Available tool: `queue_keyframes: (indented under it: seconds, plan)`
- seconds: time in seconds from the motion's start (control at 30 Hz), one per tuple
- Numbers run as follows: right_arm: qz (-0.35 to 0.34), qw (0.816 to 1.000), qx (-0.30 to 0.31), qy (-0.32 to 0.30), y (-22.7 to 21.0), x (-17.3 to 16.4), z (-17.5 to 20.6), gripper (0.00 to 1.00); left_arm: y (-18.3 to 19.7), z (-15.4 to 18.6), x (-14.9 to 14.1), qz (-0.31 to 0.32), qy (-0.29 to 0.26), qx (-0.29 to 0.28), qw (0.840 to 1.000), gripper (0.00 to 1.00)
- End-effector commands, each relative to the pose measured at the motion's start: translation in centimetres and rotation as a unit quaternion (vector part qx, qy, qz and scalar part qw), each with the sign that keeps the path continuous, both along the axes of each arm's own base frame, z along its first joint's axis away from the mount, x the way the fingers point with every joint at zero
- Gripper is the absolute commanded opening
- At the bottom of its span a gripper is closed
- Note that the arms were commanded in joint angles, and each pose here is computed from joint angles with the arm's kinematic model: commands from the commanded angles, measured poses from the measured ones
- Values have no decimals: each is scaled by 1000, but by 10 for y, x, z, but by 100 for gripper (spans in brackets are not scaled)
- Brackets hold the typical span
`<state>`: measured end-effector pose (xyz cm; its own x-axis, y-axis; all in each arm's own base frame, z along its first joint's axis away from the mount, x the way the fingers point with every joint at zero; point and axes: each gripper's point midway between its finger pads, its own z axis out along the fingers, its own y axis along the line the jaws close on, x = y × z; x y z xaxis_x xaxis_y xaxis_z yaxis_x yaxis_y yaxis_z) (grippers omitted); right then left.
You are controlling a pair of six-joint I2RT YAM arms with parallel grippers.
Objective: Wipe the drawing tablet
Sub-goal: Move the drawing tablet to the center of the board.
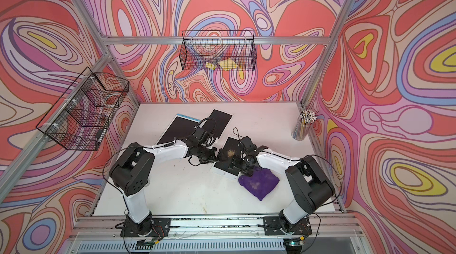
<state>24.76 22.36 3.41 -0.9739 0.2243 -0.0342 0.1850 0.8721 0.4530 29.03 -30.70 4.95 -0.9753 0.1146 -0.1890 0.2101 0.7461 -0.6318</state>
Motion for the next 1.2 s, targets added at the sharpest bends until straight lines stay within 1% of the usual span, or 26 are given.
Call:
queue_keyframes:
  seconds: [0.0, 0.13, 0.27, 0.37, 0.43, 0.57, 0.63, 0.73, 0.77, 0.83, 0.87, 0.93, 1.07, 1.17]
  plan:
    - [0, 1000, 22, -15, 28, -10, 7, 78, 0, 8, -16, -5, -12, -20, 1000, 99]
    - [19, 1000, 14, -16, 51, -31, 6, 78, 14, 8, -31, 0, -15, -15, 1000, 99]
    - [31, 999, 13, -15, 68, -47, 4, 78, 25, 16, -43, 8, -21, -18, 1000, 99]
    - [34, 999, 10, -20, 70, -51, 10, 78, 29, 23, -49, 8, -26, -18, 999, 99]
    - [31, 999, 4, -36, 64, -49, 24, 78, 30, 27, -51, 5, -28, -17, 999, 99]
    - [27, 994, -52, -89, 32, -40, 70, 80, 23, 35, -56, -6, -25, -33, 999, 99]
    - [18, 991, -85, -99, 5, -40, 90, 80, 17, 36, -60, -13, -16, -39, 999, 99]
    - [-8, 987, -128, -98, -44, -46, 105, 80, 16, 33, -64, -19, -6, -30, 999, 99]
    - [-14, 986, -135, -96, -57, -48, 107, 80, 18, 31, -65, -19, -7, -24, 1000, 99]
    - [-26, 986, -145, -82, -83, -55, 105, 80, 27, 29, -64, -15, -18, -1, 1000, 99]
    - [-27, 986, -147, -75, -90, -59, 103, 80, 29, 28, -62, -14, -24, 8, 1000, 99]
    - [-27, 987, -150, -57, -98, -71, 93, 80, 35, 25, -64, -12, -20, 27, 999, 99]
    - [-38, 985, -167, -37, -113, -86, 77, 81, 35, 33, -60, -6, -29, 26, 999, 99]
    - [-41, 983, -179, -25, -118, -92, 65, 84, 38, 40, -56, -4, -43, 35, 998, 99]
